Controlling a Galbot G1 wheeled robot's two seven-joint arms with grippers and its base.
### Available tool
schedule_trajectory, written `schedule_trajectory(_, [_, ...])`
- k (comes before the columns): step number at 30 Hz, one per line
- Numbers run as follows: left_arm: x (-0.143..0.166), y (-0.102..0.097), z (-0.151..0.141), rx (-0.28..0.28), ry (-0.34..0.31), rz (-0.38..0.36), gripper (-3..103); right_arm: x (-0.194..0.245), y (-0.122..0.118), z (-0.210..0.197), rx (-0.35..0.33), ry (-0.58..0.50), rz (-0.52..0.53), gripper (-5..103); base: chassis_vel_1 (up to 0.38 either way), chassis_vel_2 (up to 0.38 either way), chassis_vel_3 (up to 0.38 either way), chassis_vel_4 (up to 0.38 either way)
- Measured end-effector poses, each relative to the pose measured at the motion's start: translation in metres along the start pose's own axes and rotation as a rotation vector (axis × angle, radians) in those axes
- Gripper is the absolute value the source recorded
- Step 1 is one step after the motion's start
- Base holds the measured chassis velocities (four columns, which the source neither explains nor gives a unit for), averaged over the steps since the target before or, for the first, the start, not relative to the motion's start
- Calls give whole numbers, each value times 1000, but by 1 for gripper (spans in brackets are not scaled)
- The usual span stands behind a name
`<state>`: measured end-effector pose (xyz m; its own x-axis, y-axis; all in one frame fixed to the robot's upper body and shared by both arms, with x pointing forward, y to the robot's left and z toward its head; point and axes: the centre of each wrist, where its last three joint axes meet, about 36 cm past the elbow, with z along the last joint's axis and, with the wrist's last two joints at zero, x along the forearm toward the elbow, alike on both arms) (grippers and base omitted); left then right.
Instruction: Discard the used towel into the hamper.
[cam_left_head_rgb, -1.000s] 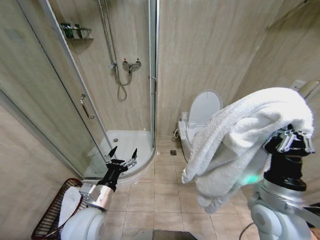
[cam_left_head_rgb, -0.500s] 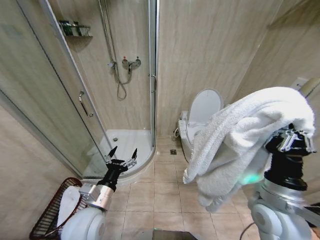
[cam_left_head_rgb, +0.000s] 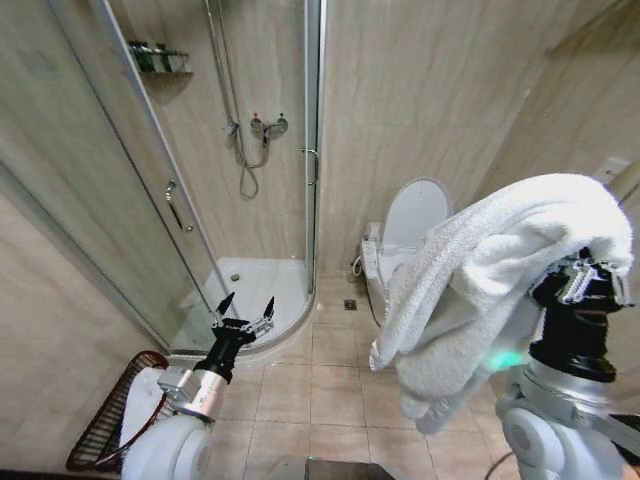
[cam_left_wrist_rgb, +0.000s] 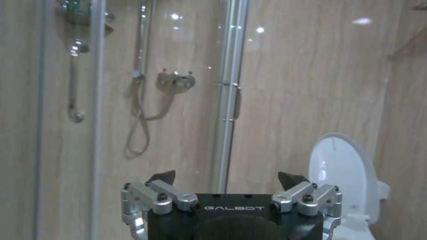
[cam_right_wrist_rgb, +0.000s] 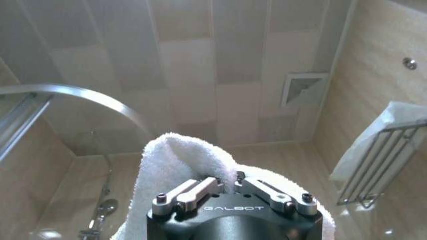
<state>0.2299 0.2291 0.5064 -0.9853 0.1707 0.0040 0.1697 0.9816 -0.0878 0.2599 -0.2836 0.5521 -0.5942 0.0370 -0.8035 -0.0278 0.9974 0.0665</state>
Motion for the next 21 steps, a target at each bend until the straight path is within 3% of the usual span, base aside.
schedule_trajectory(21, [0, 0, 0, 0, 0, 0, 100, 0, -2, -1, 21, 17, -7, 3, 90, 88, 92, 93])
